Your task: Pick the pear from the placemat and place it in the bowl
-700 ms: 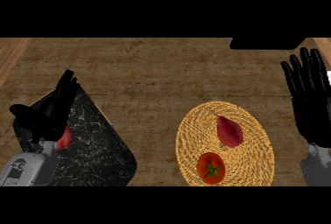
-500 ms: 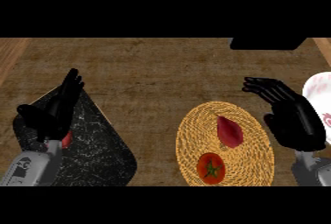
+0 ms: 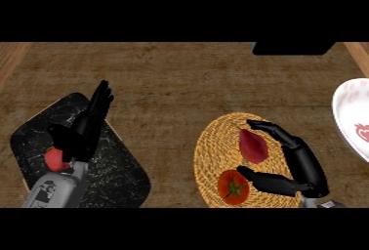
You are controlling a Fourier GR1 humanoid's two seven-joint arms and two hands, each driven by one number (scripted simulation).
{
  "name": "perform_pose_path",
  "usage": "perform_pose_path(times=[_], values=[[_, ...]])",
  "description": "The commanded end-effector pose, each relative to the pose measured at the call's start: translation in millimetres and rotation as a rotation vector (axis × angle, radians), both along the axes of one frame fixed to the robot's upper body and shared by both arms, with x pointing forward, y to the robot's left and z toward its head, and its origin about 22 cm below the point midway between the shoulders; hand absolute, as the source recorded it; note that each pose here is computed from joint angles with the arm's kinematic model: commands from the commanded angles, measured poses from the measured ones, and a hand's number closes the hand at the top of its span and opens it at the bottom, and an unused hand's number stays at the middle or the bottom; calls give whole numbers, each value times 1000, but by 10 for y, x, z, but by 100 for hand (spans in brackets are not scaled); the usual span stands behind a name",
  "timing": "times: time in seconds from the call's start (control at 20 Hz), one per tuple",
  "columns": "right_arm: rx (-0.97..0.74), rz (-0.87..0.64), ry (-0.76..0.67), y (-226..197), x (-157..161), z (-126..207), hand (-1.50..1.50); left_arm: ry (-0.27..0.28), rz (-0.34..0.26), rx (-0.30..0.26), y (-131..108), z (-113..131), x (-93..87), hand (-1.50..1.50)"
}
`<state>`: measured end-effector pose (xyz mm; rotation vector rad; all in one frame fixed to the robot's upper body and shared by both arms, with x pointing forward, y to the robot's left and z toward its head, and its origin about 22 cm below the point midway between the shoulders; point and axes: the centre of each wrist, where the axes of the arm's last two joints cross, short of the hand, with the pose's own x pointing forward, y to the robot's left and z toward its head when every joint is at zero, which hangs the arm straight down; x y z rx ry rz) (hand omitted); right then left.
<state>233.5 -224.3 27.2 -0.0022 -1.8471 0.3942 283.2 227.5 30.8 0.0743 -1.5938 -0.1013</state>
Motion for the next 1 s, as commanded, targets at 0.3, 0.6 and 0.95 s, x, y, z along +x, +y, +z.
perform_pose_path(times=[0.3, 0.6, 0.95], values=[[-96, -79, -159, -72, -217, 644, -150, -8, -21, -4, -153, 117, -114, 0], [-256, -140, -19, -148, 49, 1141, -150, -5, -8, 1, -85, -8, -198, 0], [-410, -77, 231, 63, 264, 1160, -150, 11, -22, 3, -7, 11, -115, 0]])
